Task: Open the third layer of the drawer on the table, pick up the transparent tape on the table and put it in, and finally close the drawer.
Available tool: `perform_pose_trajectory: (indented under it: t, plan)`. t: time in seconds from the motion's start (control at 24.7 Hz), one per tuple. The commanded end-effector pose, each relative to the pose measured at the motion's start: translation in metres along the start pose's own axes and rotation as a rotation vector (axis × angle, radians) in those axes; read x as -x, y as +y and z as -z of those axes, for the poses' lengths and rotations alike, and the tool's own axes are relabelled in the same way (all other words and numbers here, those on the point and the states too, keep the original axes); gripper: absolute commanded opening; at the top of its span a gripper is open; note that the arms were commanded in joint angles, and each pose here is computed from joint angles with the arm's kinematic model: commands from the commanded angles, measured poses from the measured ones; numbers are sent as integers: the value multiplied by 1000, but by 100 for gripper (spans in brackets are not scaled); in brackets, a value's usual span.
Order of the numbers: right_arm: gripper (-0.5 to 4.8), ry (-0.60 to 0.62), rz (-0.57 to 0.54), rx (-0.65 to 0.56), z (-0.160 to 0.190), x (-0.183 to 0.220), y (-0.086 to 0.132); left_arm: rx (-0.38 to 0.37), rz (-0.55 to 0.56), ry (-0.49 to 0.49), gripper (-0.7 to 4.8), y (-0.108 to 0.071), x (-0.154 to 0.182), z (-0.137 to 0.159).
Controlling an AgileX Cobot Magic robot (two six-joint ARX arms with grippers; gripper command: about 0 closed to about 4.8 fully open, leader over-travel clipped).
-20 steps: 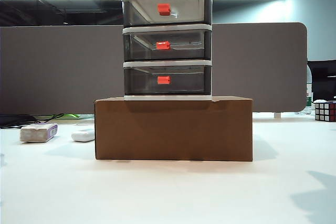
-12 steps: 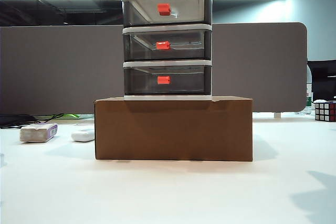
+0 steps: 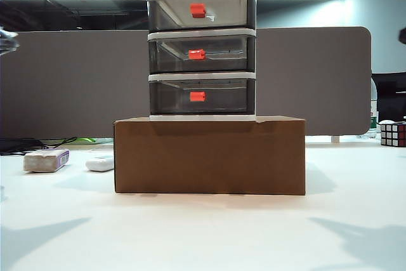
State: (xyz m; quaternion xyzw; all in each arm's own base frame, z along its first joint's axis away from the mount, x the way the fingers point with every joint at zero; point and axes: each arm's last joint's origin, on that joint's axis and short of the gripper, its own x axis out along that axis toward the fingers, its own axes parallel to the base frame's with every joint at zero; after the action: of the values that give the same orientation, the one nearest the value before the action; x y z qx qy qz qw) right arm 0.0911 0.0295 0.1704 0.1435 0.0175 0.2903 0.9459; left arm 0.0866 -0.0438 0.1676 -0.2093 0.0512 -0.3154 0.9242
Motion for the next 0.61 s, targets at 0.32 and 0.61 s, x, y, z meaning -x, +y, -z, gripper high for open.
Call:
perform_pose_trajectory:
  t: [0.32,0.61]
  plan:
    - [-6,52,-35,59,-24,-3,29,-102,-93,-27,-6,-47,-7,18]
    - [-6,187,-64,67,-34,-26,38,-179,-173,9,-6,-61,-47,28]
